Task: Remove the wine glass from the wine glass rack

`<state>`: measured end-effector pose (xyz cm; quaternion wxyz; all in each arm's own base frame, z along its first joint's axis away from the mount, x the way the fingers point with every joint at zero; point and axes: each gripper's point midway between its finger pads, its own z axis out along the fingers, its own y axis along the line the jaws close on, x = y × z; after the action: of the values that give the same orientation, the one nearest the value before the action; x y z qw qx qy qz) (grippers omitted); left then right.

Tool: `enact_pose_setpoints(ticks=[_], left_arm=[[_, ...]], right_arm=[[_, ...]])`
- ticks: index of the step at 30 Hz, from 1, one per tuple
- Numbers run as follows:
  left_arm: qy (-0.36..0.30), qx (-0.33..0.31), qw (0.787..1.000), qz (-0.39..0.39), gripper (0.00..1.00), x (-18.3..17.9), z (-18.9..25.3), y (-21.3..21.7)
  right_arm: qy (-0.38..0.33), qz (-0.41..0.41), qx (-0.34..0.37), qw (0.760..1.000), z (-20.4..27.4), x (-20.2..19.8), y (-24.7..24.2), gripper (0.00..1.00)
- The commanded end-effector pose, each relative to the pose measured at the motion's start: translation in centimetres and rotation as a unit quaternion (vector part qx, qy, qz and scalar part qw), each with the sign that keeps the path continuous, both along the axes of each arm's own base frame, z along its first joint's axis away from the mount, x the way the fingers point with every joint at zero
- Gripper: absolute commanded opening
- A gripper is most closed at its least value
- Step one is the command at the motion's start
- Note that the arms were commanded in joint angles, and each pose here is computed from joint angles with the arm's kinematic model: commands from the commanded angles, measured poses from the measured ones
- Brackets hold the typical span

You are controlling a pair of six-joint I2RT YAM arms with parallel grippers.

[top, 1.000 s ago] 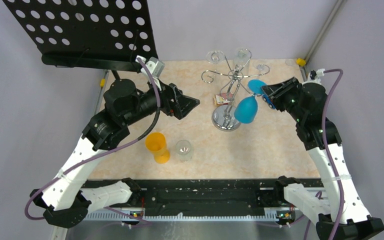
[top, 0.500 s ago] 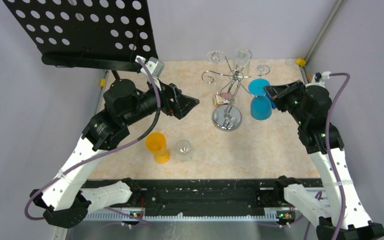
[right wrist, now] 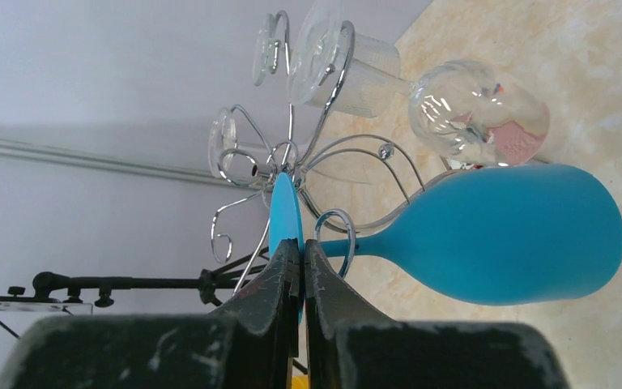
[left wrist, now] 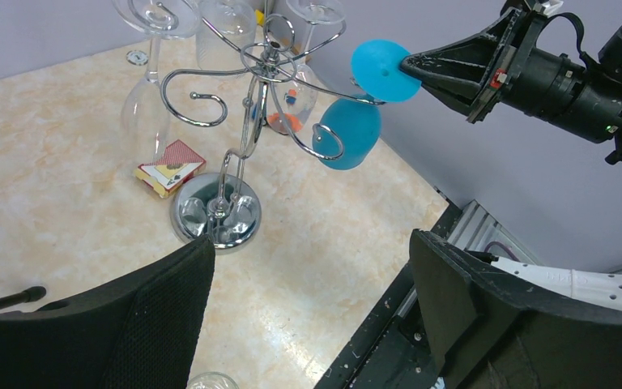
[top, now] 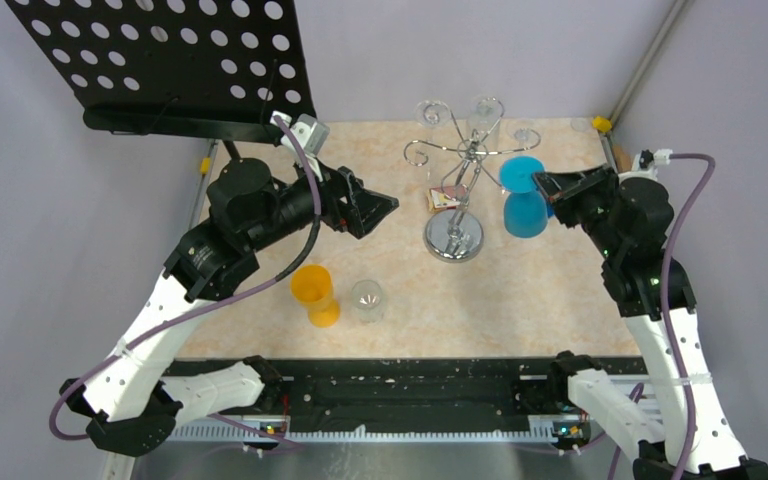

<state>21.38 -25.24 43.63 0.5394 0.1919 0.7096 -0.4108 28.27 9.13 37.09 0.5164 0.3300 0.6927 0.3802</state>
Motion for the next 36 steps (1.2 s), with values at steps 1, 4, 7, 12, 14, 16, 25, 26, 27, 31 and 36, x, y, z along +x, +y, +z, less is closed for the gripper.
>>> enact_pose_setpoints(ticks=[1,4,7,12,14,16,25,26,27,31,36], left_arm=[[-0.031,-0.02,0.999,-0.001,0.93,-0.5,2.6,0.5],[-0.031,-0.02,0.999,0.0,0.93,-0.5,2.6,0.5],[-0.031,-0.02,0.999,-0.001,0.93,-0.4,2.6,0.5],[-0.03,-0.02,0.999,0.0,0.93,-0.4,2.6,0.5],[-0.03,-0.02,0.999,0.0,0.93,-0.5,2.5,0.5],[-0.03,-0.02,0.999,0.001,0.93,-0.5,2.5,0.6],[-0.031,-0.019,0.999,0.007,0.93,-0.6,2.5,1.0],[-0.033,-0.02,0.999,0.009,0.93,-0.6,2.6,1.1],[-0.033,-0.021,0.999,0.008,0.93,-0.7,2.6,1.1],[-0.033,-0.021,0.999,0.01,0.93,-0.7,2.6,1.2],[-0.033,-0.023,0.999,0.011,0.93,-0.8,2.7,1.3]], right_arm=[[-0.044,-0.01,0.018,0.999,3.8,-0.9,-0.5,0.0],[-0.042,0.005,0.03,0.999,3.8,-1.1,0.0,0.0],[-0.043,0.024,0.047,0.998,4.0,-1.3,0.8,0.0],[-0.039,0.06,0.077,0.994,3.9,-1.2,2.3,0.0],[-0.037,0.07,0.083,0.993,3.7,-1.1,2.6,0.0],[-0.038,0.077,0.089,0.992,3.6,-1.0,2.9,0.0],[-0.042,0.08,0.097,0.991,2.5,0.5,3.3,0.0],[-0.045,0.078,0.096,0.991,2.5,0.7,3.3,0.0],[-0.047,0.077,0.096,0.991,2.5,0.8,3.3,0.0],[-0.05,0.065,0.089,0.993,2.5,1.6,3.0,0.0],[-0.045,0.033,0.073,0.996,2.1,2.5,2.0,0.0]])
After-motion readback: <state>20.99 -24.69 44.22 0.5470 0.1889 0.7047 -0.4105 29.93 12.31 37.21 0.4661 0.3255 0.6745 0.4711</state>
